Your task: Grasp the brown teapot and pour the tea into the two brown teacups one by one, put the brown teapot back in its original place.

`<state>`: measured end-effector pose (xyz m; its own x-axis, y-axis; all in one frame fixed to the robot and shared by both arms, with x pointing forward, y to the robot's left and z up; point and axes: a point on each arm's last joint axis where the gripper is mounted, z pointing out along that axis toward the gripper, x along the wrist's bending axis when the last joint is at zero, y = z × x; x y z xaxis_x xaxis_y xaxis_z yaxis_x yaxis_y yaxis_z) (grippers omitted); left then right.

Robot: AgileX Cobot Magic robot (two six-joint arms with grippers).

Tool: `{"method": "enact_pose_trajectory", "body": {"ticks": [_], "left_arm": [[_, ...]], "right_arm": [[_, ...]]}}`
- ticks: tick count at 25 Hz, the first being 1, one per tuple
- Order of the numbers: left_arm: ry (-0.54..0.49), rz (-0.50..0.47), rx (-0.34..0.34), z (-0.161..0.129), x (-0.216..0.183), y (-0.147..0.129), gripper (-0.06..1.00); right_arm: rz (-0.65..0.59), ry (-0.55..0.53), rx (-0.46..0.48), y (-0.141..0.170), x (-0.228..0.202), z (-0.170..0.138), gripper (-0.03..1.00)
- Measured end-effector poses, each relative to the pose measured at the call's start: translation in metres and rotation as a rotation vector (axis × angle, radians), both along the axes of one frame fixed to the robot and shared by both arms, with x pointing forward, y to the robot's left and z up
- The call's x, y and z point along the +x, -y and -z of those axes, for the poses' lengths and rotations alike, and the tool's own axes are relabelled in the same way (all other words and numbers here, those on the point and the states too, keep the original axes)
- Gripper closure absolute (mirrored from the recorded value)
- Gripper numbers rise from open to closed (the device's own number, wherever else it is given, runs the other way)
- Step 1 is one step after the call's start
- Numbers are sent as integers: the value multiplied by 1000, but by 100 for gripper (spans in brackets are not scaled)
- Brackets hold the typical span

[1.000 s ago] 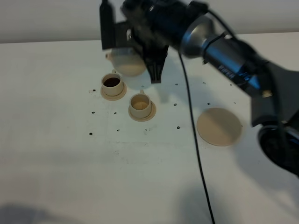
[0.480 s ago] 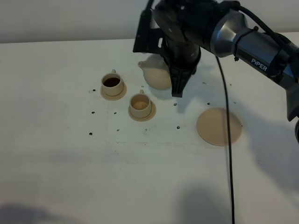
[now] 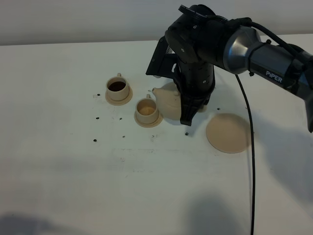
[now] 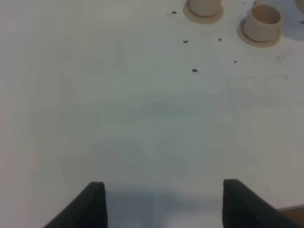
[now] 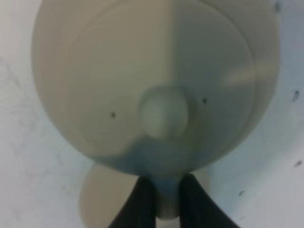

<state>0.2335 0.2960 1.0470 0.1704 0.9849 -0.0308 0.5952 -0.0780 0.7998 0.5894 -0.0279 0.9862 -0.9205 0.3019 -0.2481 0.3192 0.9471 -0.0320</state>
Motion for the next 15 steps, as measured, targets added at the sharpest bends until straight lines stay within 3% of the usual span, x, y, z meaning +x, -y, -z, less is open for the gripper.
{"method": "enact_pose_trajectory", "body": {"ticks": [15], "left_arm": [[0, 0, 0, 0, 0, 0, 44]], "right_arm": [[56, -13, -4, 3, -4, 6, 87]]}}
